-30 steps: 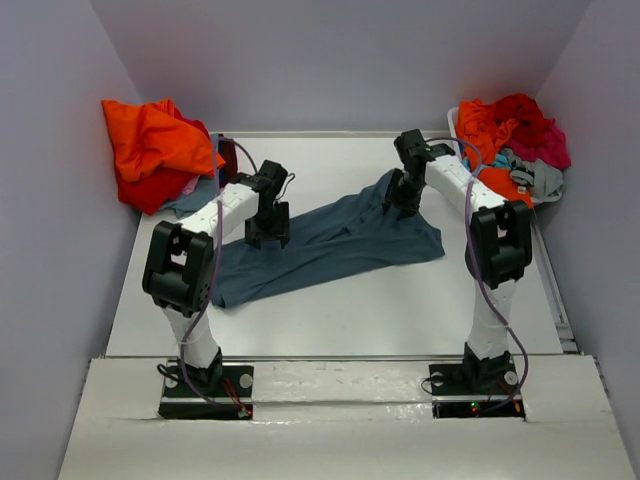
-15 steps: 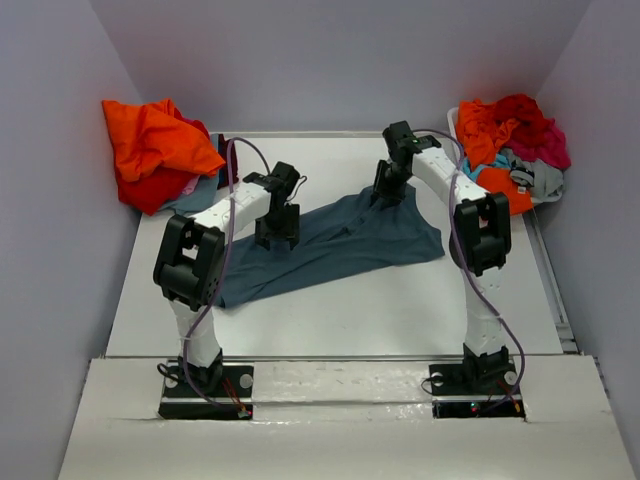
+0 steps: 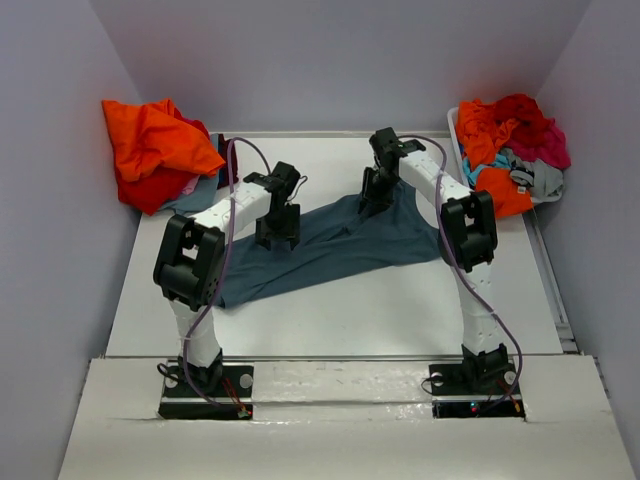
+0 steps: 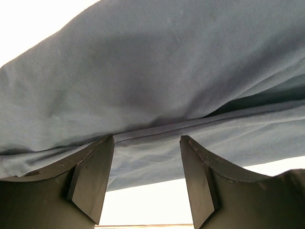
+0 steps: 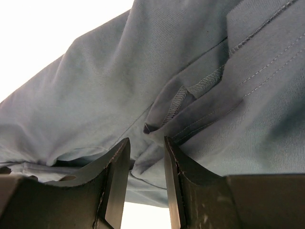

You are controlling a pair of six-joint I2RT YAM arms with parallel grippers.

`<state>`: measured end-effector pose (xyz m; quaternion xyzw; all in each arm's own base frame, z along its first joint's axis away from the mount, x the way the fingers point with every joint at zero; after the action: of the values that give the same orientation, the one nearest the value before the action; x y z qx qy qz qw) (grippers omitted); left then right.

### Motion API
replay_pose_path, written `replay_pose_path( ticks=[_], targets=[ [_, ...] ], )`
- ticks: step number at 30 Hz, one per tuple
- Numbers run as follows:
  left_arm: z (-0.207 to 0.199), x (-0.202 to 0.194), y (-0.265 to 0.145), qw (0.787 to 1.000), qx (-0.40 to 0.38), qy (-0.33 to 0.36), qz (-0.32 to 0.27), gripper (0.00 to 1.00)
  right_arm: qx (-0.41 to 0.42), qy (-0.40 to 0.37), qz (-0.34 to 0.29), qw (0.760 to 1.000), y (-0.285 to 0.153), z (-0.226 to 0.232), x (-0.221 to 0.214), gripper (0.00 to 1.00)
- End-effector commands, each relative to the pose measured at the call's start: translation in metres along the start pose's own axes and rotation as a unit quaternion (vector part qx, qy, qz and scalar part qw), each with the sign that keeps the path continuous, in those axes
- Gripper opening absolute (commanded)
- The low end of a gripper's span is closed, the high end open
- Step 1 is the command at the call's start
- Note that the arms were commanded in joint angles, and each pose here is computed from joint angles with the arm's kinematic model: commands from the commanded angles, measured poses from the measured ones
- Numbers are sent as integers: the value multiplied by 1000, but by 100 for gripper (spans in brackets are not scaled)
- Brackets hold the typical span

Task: Fold and stack the t-shirts
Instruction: Fold the tshirt

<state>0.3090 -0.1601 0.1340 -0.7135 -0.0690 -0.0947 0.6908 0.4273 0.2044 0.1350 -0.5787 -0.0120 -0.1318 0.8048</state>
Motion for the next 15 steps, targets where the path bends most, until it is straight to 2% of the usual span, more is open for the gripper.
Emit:
replay_pose_path(
  ticks=[1, 15],
  targets=[
    [-3, -2, -4, 1000, -7, 9, 0, 69, 11, -14, 1, 1000, -6, 3, -3, 40],
    [-2, -3, -3, 1000, -7, 13, 3, 69, -8, -5, 7, 1000, 1, -6, -12, 40]
  ],
)
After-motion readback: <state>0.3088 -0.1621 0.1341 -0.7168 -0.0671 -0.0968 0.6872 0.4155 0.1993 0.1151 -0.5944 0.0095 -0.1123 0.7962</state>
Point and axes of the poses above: each gripper's point midway between its finger pads, its own y axis out along the fingers, its own z axis along the line the jaws close on, x = y × z, the point moved 8 cm from there along -y, back along the fingers, and after that the axes turned 1 degree about y, right-handed, at the moved point
